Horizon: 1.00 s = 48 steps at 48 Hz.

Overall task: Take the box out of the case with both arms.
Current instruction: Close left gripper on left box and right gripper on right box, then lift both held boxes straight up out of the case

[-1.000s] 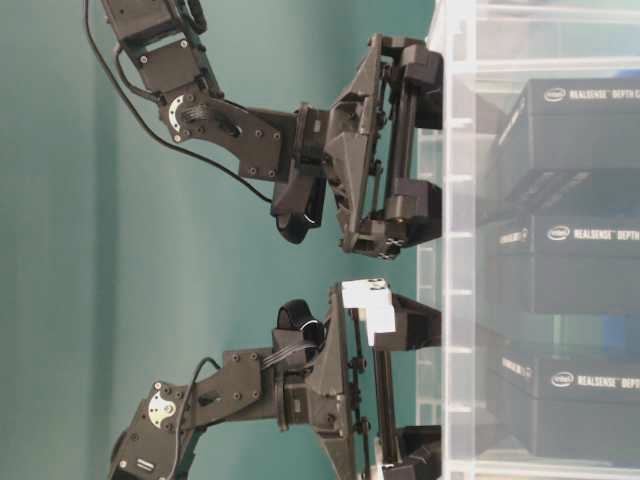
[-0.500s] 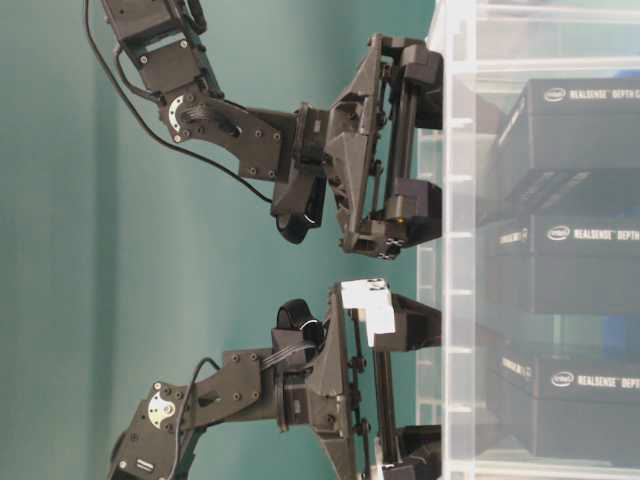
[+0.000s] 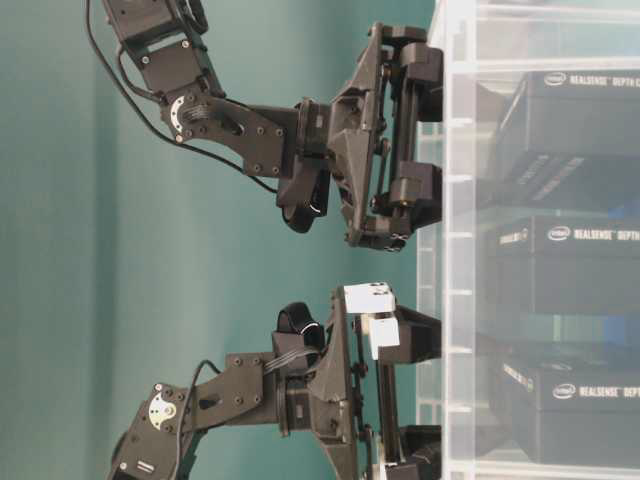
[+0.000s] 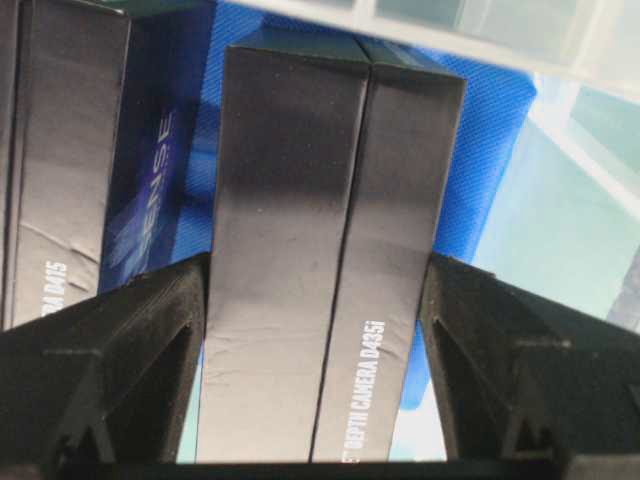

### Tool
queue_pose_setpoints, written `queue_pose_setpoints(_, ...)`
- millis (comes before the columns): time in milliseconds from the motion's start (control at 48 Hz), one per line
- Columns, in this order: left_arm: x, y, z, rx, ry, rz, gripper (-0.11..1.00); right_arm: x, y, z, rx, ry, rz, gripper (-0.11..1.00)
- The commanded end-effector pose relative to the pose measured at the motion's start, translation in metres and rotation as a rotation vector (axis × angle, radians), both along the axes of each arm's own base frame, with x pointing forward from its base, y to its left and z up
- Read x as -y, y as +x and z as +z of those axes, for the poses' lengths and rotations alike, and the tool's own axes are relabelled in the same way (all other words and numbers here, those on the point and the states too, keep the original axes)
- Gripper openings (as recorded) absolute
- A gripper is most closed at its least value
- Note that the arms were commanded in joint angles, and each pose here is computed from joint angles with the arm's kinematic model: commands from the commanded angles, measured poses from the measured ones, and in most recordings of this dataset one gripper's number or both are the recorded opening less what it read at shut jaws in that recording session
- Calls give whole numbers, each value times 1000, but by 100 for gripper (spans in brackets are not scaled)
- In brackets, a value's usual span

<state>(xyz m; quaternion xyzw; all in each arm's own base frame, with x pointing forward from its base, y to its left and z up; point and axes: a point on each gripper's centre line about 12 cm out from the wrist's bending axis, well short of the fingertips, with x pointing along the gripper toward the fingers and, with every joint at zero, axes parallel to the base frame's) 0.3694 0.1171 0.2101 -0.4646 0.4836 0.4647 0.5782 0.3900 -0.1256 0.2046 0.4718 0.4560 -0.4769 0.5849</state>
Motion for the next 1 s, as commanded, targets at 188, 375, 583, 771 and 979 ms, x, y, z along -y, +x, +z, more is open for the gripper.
queue_pose_setpoints(188, 2, -5, 7, -7, -3, -1, 64, 3, -1, 12, 28, -13, -2, 65)
queue_pose_setpoints(375, 1, -4, 9, -3, -2, 2, 64, 2, -1, 12, 29, -14, 0, 65)
queue_pose_setpoints(583, 0, -3, 13, 8, -1, 5, 64, 3, 1, 17, 38, -16, -4, 65)
queue_pose_setpoints(771, -1, 0, 25, 12, -2, 6, 64, 7, 5, 38, 64, -34, -10, 65)
queue_pose_setpoints(979, -1, 1, 48, 13, -3, 3, 64, 11, 9, 63, 105, -68, -9, 65)
